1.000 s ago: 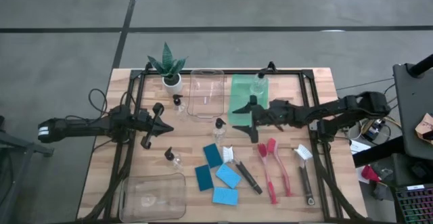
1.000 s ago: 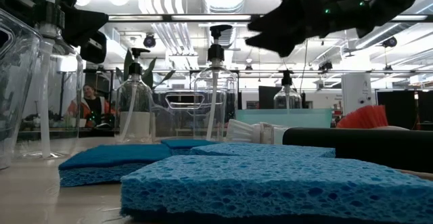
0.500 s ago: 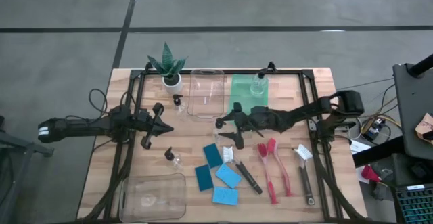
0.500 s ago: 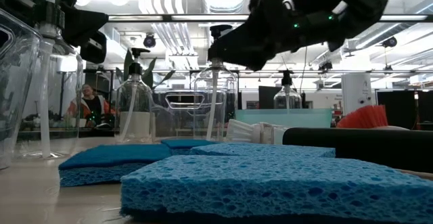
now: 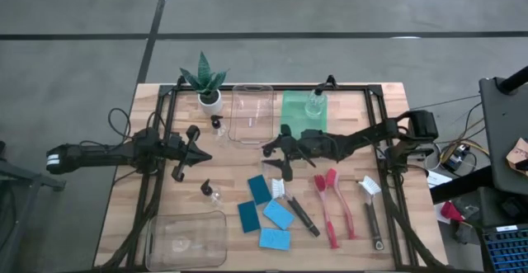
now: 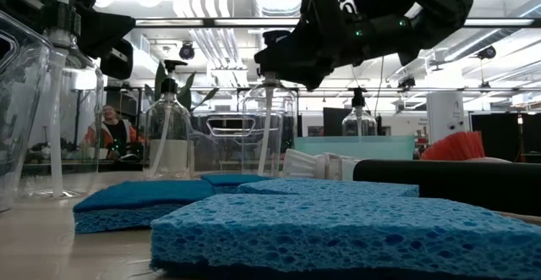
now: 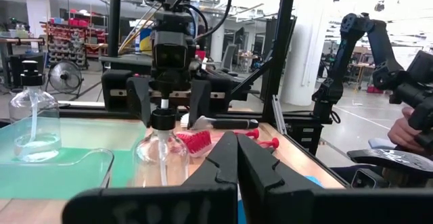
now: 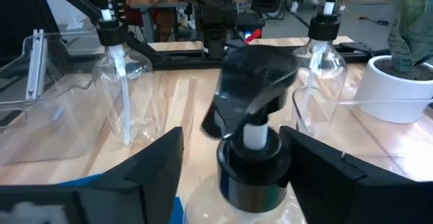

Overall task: Pick & Place Kitchen Sink Supplies
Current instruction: Put the transparent soap dispenser into the green bin

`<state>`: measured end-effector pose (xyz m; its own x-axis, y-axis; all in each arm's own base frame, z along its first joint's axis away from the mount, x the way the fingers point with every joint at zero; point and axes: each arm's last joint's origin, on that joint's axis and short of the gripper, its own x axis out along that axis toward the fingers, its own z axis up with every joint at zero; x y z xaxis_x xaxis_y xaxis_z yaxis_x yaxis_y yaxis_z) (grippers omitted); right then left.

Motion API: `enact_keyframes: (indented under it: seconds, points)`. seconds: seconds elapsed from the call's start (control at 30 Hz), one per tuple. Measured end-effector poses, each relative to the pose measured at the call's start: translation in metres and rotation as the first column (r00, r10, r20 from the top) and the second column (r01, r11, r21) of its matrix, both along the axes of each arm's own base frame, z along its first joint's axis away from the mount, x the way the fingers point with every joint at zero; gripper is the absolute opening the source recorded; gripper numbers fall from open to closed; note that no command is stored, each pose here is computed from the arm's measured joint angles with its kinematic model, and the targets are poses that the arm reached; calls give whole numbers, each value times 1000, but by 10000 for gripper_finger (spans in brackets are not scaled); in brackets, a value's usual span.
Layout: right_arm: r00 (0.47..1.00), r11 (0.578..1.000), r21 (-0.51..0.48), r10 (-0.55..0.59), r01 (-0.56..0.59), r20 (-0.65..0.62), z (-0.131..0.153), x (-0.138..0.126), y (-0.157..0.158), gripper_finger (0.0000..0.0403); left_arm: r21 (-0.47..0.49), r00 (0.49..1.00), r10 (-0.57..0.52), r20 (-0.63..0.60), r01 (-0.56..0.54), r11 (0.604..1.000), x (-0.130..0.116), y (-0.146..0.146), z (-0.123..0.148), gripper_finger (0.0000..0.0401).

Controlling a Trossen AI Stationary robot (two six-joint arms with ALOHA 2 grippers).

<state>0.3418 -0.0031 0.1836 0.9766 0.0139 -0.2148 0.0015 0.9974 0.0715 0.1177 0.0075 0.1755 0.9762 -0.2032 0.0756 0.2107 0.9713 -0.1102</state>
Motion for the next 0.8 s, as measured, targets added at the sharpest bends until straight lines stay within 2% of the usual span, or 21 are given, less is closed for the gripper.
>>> enact_keyframes:
  seconds: [0.37,0.57,0.67,0.8]
  points:
    - [1000,1000,1,-2,2,-6,0,0,0,128,0,1000,0,0,0,1000,0,0,0,0]
    - [1000,1000,3,-3,2,14,7,-3,0,133,0,1000,0,0,0,1000,0,0,0,0]
    - [999,1000,3,-2,2,41,16,-5,0,146,0,1000,0,0,0,1000,0,0,0,0]
    - [999,1000,-1,-1,1,49,30,-13,0,141,0,1000,0,0,0,1000,0,0,0,0]
